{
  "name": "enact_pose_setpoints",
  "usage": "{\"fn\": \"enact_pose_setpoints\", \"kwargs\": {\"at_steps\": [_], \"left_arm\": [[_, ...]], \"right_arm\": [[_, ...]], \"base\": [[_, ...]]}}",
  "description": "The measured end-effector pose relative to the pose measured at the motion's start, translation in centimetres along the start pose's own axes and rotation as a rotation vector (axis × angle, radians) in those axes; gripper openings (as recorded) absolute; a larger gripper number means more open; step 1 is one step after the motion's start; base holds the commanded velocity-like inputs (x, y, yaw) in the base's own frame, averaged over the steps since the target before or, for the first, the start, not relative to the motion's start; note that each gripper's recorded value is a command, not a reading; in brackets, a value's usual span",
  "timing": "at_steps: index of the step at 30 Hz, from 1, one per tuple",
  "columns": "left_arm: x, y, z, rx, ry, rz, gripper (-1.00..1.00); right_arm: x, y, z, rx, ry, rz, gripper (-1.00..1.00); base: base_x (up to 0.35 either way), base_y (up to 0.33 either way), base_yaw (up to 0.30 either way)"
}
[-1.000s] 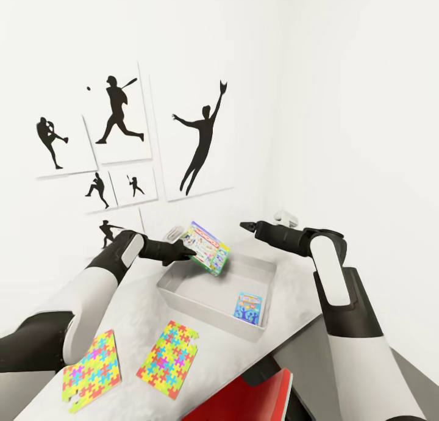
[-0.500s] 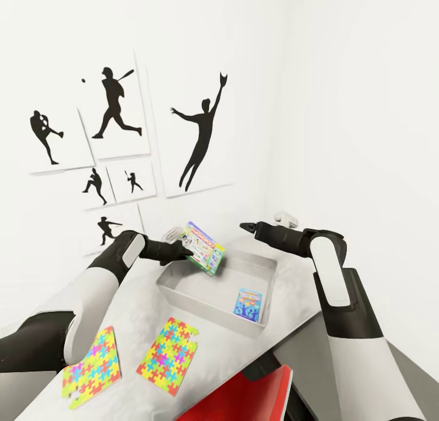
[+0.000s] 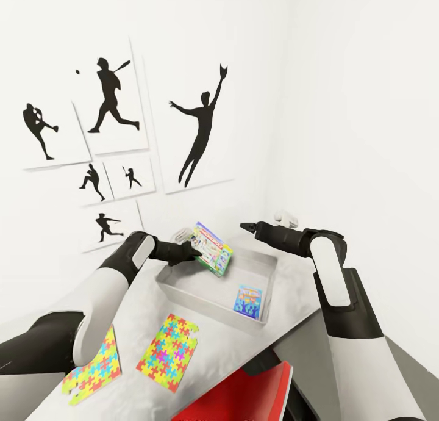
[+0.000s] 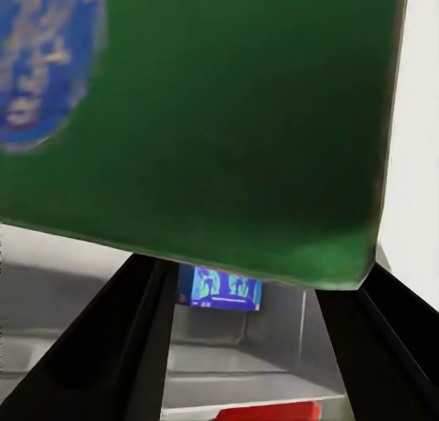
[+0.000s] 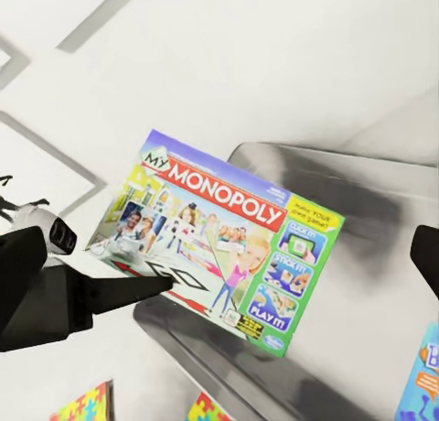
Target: Put all the toys in the child's room - the three board games (two on the bed and one on the table), the two jigsaw puzzles on the table, and the tennis ball on the table - inside the toy box on the table in the child's room.
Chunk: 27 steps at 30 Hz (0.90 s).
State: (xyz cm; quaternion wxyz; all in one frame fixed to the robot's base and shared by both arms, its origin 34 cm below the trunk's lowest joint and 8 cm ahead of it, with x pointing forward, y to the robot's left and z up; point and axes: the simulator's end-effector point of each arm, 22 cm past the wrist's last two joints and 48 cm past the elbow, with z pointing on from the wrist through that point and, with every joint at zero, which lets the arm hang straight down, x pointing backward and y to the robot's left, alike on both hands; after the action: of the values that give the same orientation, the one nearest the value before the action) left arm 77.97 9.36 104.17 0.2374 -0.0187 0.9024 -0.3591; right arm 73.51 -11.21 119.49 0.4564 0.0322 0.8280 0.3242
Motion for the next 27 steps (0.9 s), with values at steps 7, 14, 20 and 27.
{"fn": "enact_pose_setpoints", "kwargs": {"at_steps": [7,14,20,27], "left_arm": [[1.4,1.2,1.3,-0.009,0.024,-0.025,-1.00],[2.0,1.5,2.0,-0.009,0.037,-0.032,-1.00],[2.5,1.2,2.9,0.000,0.051,-0.035,-1.00],[2.5,2.5,4.0,-0.069,0.030,0.004,-1.00]], "right_arm": [[0.1,-0.7,0.3,0.005,0.001,0.017,1.00],[0.4,-1.0,0.6,-0.008,0.008,0.039,1.00],[0.7,-1.3,0.9,-0.006,0.015,0.046,1.00],[1.1,-2.0,1.3,0.002,0.024,0.050,1.00]], "base": [[0.000,0.000,0.000],[0.000,0.000,0.000],[0.000,0.000,0.000],[0.000,0.000,0.000]]}}
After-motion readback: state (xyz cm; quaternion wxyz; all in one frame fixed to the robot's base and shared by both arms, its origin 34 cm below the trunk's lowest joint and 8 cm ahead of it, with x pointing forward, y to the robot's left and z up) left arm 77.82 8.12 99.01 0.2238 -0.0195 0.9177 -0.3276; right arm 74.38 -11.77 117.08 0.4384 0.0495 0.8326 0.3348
